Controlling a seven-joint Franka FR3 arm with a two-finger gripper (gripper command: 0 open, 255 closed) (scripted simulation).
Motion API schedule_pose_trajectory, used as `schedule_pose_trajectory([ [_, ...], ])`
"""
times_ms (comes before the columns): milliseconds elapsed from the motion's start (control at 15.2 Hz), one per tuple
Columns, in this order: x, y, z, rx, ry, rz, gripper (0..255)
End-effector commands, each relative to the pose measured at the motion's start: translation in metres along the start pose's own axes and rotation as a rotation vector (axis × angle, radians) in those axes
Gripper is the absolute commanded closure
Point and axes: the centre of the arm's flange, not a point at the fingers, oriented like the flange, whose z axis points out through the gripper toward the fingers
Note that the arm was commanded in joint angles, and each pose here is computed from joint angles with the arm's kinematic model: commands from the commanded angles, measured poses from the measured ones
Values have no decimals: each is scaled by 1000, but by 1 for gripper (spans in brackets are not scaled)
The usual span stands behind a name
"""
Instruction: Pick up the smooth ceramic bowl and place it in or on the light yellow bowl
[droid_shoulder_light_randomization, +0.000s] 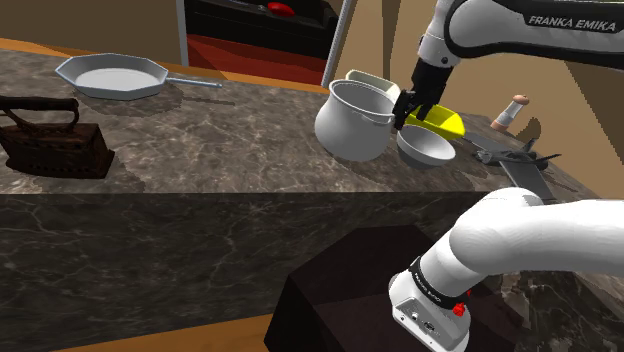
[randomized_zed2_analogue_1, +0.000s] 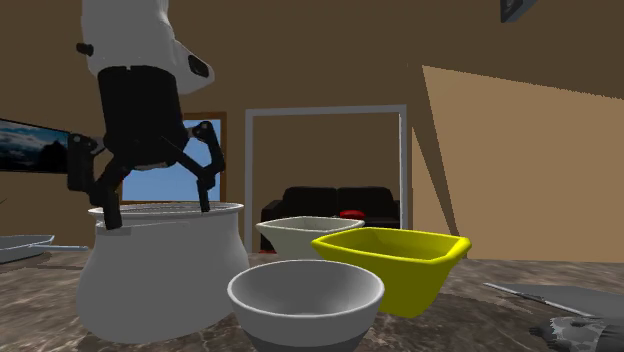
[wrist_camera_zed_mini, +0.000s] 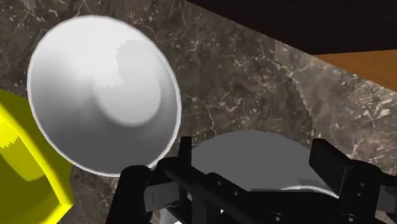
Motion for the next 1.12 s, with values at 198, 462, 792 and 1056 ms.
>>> schedule_pose_trajectory([
  [198, -2, 22, 54, -96, 14, 29, 0],
  [462, -2, 38, 88, -147, 20, 45, 0],
  [792, -1, 41, 114, -147, 20, 45, 0],
  [1056, -1, 43, 122, -147, 20, 45, 0],
])
